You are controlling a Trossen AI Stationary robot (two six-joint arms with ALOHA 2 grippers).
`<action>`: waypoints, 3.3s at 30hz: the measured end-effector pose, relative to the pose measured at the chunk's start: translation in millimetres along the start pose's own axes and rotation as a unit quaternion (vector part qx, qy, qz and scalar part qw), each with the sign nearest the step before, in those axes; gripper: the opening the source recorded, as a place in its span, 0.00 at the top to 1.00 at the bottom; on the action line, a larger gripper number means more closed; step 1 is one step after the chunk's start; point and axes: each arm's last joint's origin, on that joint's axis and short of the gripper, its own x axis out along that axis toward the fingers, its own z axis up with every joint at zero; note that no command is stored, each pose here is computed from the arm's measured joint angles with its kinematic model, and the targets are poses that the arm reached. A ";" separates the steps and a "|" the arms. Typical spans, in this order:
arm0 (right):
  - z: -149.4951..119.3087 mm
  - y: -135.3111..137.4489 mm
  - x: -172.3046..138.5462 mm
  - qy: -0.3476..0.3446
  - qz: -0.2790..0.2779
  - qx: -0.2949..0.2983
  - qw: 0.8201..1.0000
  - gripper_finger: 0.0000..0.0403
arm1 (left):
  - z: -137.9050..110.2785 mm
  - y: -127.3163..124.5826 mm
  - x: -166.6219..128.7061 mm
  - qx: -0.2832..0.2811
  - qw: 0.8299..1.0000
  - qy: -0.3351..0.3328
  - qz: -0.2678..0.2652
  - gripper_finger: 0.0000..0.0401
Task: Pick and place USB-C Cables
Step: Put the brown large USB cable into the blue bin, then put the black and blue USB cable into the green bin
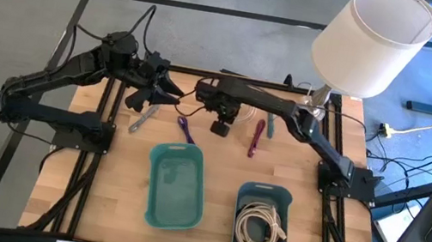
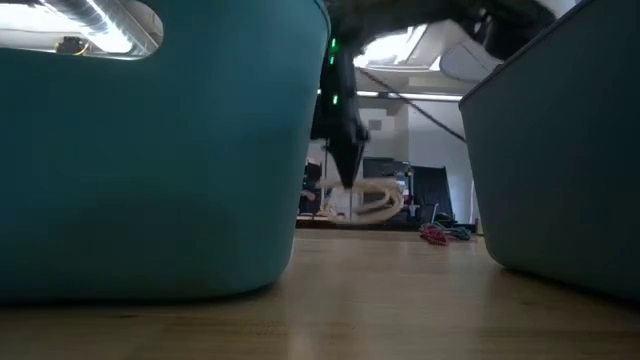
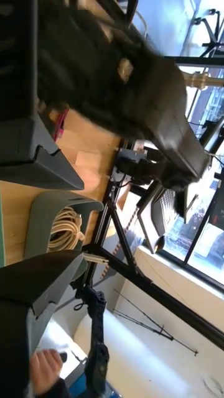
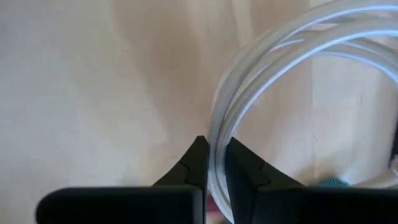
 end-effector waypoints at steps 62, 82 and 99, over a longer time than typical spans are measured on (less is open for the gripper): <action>-266.5 305.4 -57.6 -0.015 0.173 0.341 0.924 0.92 | 6.3 2.7 -0.5 0.090 0.993 -0.038 0.068 0.60; -269.0 307.0 -21.7 0.019 0.175 0.343 0.923 0.73 | 6.3 2.6 -0.5 0.094 0.992 -0.038 0.068 0.60; -269.0 281.2 -89.4 -0.037 0.082 0.369 0.925 0.59 | 6.5 2.6 -0.5 0.107 0.991 -0.038 0.069 0.60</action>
